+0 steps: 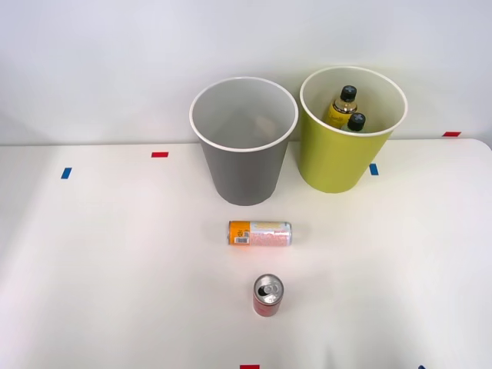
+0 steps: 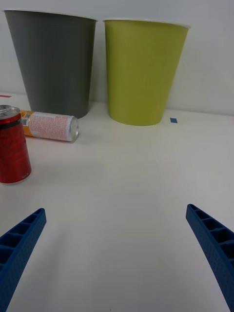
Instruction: Put cans in the gray bin, plastic bottles in the light green bin
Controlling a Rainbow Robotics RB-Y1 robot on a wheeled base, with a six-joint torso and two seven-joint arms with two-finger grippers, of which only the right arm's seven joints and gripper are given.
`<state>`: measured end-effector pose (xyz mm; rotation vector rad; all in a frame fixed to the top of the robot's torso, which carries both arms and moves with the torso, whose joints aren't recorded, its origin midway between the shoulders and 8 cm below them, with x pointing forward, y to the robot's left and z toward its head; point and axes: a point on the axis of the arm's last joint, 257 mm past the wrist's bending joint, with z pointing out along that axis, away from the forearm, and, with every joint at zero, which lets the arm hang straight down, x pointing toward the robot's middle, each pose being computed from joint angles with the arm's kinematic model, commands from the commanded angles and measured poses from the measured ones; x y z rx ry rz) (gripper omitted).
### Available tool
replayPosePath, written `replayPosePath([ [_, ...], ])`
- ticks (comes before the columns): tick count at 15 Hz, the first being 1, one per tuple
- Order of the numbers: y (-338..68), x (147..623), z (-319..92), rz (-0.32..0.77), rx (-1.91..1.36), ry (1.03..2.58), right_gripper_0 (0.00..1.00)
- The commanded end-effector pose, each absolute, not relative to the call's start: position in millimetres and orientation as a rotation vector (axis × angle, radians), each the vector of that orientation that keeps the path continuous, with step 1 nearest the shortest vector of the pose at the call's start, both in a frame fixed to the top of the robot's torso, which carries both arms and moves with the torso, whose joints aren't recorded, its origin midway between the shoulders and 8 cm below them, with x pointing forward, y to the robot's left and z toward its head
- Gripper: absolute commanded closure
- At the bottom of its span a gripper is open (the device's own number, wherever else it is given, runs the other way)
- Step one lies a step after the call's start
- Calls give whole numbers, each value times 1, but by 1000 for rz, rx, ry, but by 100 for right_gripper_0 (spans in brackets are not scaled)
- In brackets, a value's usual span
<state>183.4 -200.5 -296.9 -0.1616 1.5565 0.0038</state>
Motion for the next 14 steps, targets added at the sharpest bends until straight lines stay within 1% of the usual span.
replayPosePath([
  [1,-200,183,-297,4,-162,1556,0],
  [5,-200,183,-297,4,-162,1556,0],
  [6,-198,184,-314,12,-157,1596,0],
  [8,-192,185,-312,12,-172,1576,0],
  [11,-167,189,-304,88,-272,1532,0],
  [14,-147,197,-297,207,-391,1472,0],
])
